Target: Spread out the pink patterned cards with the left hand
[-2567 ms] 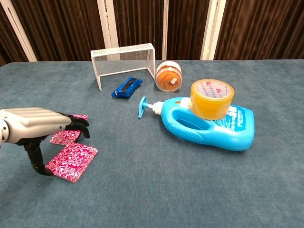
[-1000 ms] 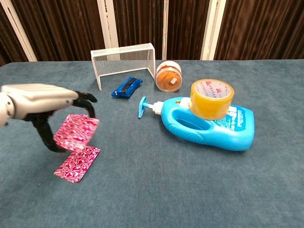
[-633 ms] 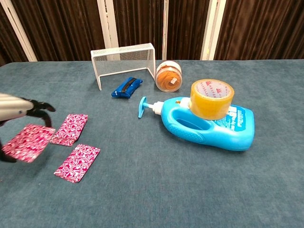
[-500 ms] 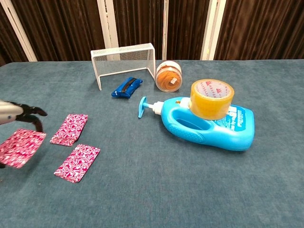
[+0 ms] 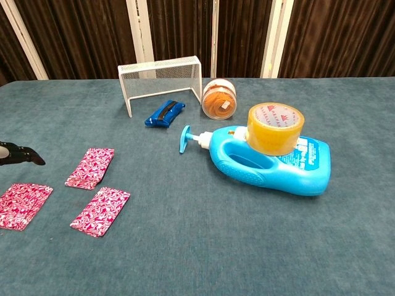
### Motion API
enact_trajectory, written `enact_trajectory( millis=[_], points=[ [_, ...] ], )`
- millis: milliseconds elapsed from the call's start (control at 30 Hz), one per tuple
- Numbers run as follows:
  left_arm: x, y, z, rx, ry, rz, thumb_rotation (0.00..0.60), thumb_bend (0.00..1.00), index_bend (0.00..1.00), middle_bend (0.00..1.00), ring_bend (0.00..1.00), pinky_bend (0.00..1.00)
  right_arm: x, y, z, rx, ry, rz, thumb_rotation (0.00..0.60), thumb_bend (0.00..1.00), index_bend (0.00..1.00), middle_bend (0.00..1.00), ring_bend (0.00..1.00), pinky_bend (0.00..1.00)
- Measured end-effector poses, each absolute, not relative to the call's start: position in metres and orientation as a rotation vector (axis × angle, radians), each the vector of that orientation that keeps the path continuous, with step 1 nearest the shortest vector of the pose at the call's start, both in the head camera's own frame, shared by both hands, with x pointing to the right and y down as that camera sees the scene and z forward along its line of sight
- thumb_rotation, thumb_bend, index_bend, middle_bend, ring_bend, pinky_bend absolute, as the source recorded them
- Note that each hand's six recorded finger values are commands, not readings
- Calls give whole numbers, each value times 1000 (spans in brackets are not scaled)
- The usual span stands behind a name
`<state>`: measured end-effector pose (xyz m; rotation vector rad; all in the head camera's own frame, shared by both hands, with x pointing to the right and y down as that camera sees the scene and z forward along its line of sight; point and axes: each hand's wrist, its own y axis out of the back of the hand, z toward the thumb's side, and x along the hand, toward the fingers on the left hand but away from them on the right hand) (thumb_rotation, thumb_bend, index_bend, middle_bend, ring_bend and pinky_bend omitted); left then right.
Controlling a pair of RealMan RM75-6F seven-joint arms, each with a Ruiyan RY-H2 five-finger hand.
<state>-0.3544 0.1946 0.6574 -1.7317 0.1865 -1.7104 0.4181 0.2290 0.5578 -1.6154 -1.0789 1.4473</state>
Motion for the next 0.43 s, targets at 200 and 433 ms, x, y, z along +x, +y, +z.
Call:
enact_trajectory(
  millis=[200, 433],
  points=[
    [-357, 192, 648, -1748, 281, -1710, 600, 164, 4, 0, 0, 0, 418, 229, 557, -1612, -1076, 1445, 600, 363, 0, 0, 0, 87],
    [-383, 186, 607, -1640, 592, -1605, 600, 149, 0, 0, 0, 0, 419, 227, 555, -1564, -1039, 1433, 600, 364, 0, 0, 0, 87]
  ],
)
